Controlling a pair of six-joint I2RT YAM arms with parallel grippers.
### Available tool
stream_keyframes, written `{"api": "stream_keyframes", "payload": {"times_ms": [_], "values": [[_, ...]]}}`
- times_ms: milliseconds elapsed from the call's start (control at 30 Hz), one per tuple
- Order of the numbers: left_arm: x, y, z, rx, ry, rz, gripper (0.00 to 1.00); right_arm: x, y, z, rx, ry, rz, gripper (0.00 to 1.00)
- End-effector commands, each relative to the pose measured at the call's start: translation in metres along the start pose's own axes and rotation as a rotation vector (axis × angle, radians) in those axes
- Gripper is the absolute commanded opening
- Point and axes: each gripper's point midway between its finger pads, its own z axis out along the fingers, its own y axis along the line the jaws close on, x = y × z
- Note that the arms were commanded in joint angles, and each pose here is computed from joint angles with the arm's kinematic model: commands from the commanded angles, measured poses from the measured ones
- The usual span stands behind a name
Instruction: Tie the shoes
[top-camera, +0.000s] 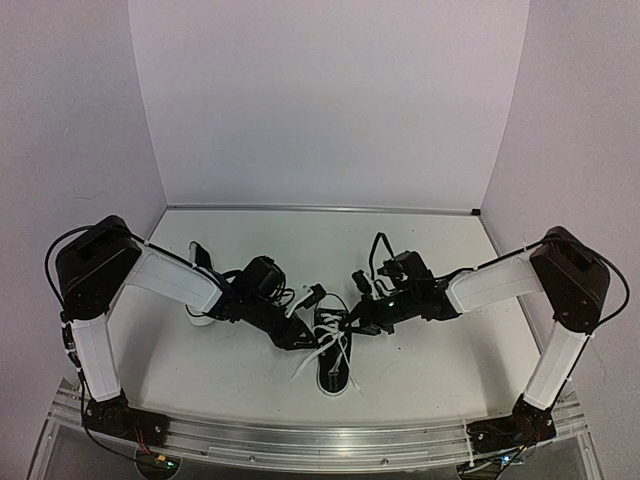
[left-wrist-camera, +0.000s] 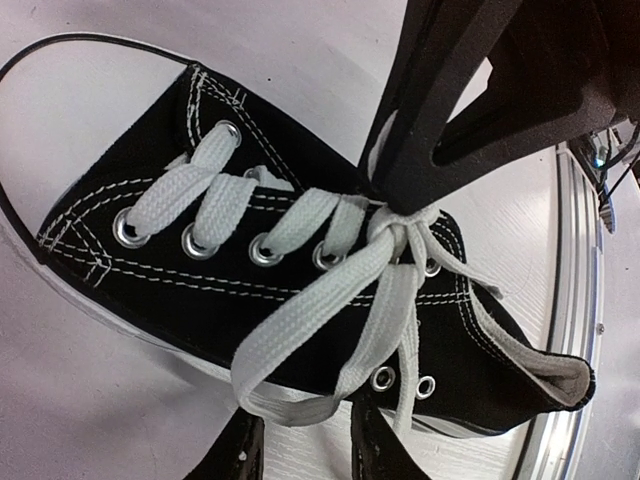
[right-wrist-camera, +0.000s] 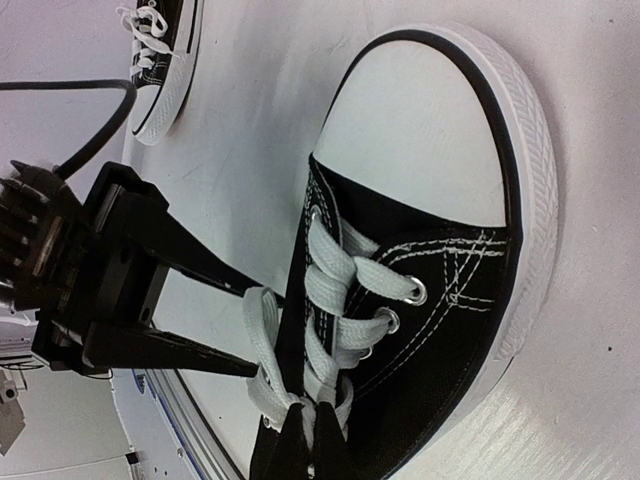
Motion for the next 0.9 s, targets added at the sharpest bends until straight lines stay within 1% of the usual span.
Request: {"api": "stream_keyframes", "payload": {"times_ms": [0, 67, 200, 367, 433, 567, 600, 633, 867], "values": [[-0.028, -0.003, -0.001, 0.014, -0.067, 0.036, 0.26, -0.014, 0.018, -0.008, -0.020, -0.049, -0.039, 0.00], [-0.028, 0.001, 0.000, -0.005, -0.064, 0.026, 0.25, -0.013, 0.017, -0.008, -0.017, -0.048, -0.038, 0.00], [-0.030, 0.006, 0.003, -0.023, -0.054, 0.020, 0.33, -0.011, 0.015, -0.008, -0.014, -0.046, -0.036, 0.00], [-0.031, 0.006, 0.004, -0.025, -0.051, 0.023, 0.36, -0.012, 0.016, -0.008, -0.017, -0.046, -0.037, 0.00], [-0.031, 0.005, 0.003, -0.020, -0.051, 0.028, 0.32, -0.012, 0.017, -0.008, -0.018, -0.046, -0.038, 0.00], [-0.032, 0.007, -0.002, -0.034, -0.067, 0.013, 0.06, -0.012, 0.015, -0.009, -0.012, -0.049, -0.034, 0.00], [-0.032, 0.008, -0.003, -0.038, -0.068, 0.004, 0.02, -0.012, 0.014, -0.010, -0.008, -0.052, -0.031, 0.00], [-0.029, 0.009, -0.005, -0.041, -0.066, -0.008, 0.00, -0.011, 0.011, -0.011, -0.003, -0.055, -0.025, 0.00], [-0.011, 0.023, -0.018, -0.120, -0.061, -0.084, 0.00, -0.008, -0.004, -0.028, 0.045, -0.100, 0.007, 0.00]]}}
